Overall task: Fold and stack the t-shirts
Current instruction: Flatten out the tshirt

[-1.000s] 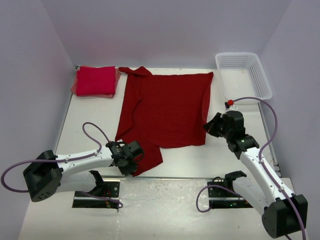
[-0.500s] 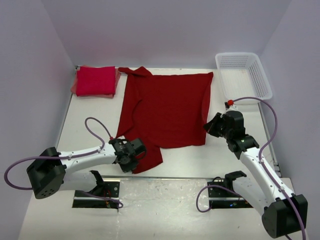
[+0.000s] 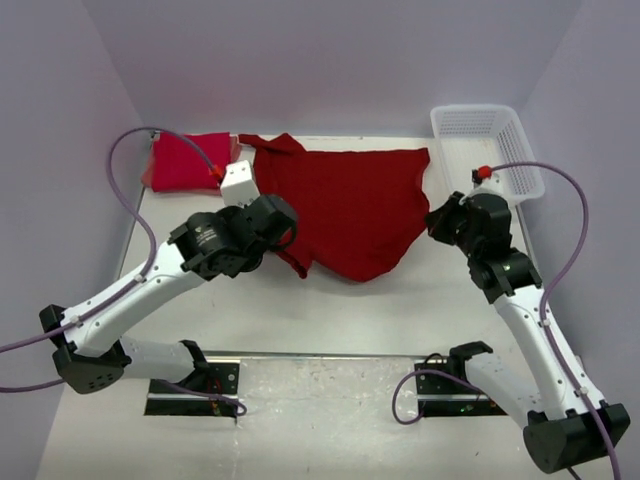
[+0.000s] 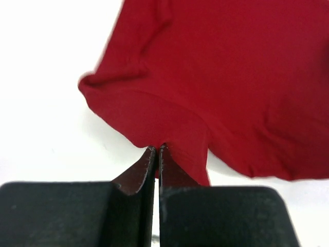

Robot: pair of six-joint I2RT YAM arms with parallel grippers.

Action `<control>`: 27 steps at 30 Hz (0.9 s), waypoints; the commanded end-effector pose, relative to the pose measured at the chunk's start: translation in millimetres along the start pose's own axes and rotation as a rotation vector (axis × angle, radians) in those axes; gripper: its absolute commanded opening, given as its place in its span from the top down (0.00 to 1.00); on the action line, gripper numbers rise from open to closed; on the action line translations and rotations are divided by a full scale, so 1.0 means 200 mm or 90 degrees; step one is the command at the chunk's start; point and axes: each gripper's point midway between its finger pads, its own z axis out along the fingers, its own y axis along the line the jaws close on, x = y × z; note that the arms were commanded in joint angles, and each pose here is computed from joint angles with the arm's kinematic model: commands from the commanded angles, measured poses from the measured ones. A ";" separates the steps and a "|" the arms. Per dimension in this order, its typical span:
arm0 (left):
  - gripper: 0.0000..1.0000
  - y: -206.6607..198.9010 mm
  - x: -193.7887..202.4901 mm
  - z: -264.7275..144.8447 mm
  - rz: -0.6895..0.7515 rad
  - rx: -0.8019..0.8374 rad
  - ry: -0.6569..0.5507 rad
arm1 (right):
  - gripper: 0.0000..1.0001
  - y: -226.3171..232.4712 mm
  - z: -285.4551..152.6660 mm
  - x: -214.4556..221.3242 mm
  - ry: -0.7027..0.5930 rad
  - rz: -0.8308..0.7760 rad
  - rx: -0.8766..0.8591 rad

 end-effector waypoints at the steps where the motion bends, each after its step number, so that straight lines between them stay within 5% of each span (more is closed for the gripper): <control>1: 1.00 0.09 -0.43 -0.16 0.045 -0.007 -0.168 | 1.00 0.07 -0.12 -0.30 -0.098 -0.034 0.017; 13: 1.00 0.35 -1.24 -0.85 -0.056 0.062 -0.381 | 1.00 0.23 -0.57 -1.10 -0.288 -0.126 0.116; 23: 1.00 0.36 -1.46 -1.06 -0.023 0.129 -0.481 | 1.00 0.42 -0.79 -1.37 -0.388 -0.217 0.049; 27: 1.00 0.38 -1.53 -1.07 0.013 0.058 -0.512 | 1.00 0.42 -0.97 -1.48 -0.447 -0.236 0.075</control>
